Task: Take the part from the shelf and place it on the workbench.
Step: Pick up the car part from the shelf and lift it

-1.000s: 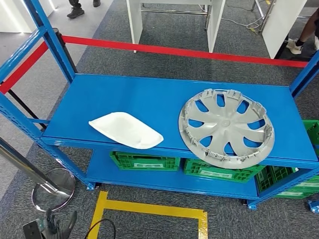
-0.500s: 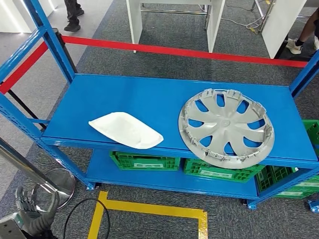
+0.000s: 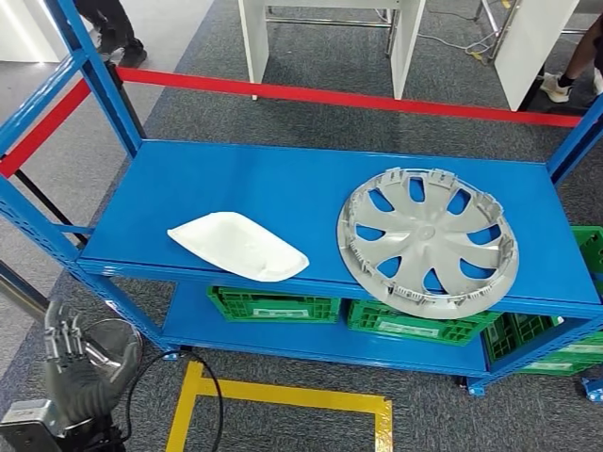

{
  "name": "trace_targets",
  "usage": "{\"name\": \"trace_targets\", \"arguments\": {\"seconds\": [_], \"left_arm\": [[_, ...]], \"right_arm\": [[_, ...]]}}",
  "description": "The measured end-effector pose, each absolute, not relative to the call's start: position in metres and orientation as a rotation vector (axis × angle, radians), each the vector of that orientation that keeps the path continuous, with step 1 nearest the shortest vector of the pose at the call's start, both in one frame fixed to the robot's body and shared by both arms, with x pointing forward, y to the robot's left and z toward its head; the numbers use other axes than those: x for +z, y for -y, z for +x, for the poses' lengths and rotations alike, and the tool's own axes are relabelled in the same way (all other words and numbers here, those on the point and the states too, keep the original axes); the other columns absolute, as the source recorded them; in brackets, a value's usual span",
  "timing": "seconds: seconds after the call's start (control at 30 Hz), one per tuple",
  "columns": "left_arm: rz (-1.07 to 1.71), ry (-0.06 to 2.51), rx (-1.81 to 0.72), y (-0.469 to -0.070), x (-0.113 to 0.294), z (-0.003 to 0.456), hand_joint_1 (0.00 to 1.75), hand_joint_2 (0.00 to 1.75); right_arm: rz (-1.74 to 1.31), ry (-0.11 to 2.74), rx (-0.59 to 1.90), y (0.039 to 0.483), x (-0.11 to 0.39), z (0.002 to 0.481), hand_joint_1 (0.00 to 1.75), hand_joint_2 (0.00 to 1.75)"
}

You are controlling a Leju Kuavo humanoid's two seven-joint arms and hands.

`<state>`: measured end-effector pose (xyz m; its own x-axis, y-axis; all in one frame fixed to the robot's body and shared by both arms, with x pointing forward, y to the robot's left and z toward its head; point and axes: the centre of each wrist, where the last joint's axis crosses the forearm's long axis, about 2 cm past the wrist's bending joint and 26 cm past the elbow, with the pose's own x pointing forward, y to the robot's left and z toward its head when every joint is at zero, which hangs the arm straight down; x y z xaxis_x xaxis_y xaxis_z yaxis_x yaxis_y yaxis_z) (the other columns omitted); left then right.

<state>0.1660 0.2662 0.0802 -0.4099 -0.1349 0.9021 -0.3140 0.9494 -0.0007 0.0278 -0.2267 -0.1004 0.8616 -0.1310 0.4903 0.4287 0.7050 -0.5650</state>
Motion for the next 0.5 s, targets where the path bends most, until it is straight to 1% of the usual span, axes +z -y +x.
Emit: {"name": "trace_targets", "arguments": {"seconds": [0.2,0.5], "left_arm": [[0.295,2.045,-0.059,-0.248,0.088,0.177,0.00,1.75],[0.281,2.066,-0.441,-0.220,0.097,0.208,0.00,1.75]], "right_arm": [[-0.727,0.452,-0.295,0.226,-0.100,0.029,0.00,1.75],[-0.712,0.467,-0.236,0.224,-0.100,0.031,0.00,1.75]]}}
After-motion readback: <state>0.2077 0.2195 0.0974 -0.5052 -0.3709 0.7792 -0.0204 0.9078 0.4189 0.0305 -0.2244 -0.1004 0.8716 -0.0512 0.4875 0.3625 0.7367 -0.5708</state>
